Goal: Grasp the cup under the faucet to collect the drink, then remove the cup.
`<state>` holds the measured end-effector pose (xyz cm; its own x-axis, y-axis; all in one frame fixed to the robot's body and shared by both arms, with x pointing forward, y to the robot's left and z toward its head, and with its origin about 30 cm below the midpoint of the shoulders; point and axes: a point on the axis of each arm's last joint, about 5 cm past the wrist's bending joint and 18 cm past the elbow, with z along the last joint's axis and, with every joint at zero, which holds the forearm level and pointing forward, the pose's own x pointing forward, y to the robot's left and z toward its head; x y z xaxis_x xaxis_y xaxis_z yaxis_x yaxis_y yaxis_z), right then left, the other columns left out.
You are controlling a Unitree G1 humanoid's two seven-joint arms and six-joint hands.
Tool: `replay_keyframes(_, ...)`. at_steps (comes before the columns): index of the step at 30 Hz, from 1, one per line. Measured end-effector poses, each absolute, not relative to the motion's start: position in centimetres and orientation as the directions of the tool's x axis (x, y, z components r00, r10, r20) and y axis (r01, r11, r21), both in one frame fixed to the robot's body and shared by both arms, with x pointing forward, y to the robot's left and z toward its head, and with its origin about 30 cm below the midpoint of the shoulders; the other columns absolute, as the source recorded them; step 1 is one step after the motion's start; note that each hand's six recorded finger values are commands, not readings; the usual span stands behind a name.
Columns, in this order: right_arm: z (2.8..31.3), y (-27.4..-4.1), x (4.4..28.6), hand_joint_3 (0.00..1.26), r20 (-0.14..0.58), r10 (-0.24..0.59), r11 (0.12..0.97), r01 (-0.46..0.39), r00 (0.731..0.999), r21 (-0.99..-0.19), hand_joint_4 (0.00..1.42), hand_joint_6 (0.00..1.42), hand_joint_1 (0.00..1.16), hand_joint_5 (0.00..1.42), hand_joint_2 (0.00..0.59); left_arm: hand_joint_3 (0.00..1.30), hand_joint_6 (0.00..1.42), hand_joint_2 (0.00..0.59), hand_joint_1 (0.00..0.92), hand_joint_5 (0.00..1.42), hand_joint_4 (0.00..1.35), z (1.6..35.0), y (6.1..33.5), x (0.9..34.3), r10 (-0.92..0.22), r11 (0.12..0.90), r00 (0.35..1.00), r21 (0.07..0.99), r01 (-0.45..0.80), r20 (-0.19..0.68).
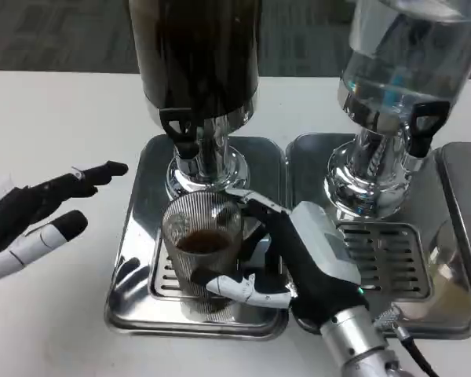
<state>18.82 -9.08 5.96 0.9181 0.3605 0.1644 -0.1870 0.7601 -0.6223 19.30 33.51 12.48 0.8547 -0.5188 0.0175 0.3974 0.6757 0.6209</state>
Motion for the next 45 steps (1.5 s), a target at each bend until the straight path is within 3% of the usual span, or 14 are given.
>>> replay_keyframes(28, 6.9, -10.6, 17.5, 0.40, 0.228, 0.268, 0.809, -0.090, 0.936, -0.581, 0.53, 1.14, 0.67, 0.78, 0.230, 0.19, 0.15, 0.135, 0.000, 0.11, 0.10, 12.4, 32.9, 19.5, -0.555, 0.650, 0.832, 0.631, 0.424, 0.013)
replay_keyframes(45, 7.3, -11.1, 16.3, 0.41, 0.233, 0.255, 0.826, -0.086, 0.938, -0.557, 0.53, 1.14, 0.67, 0.79, 0.253, 0.19, 0.16, 0.132, 0.000, 0.10, 0.10, 12.8, 32.5, 19.6, -0.582, 0.630, 0.813, 0.647, 0.430, 0.026)
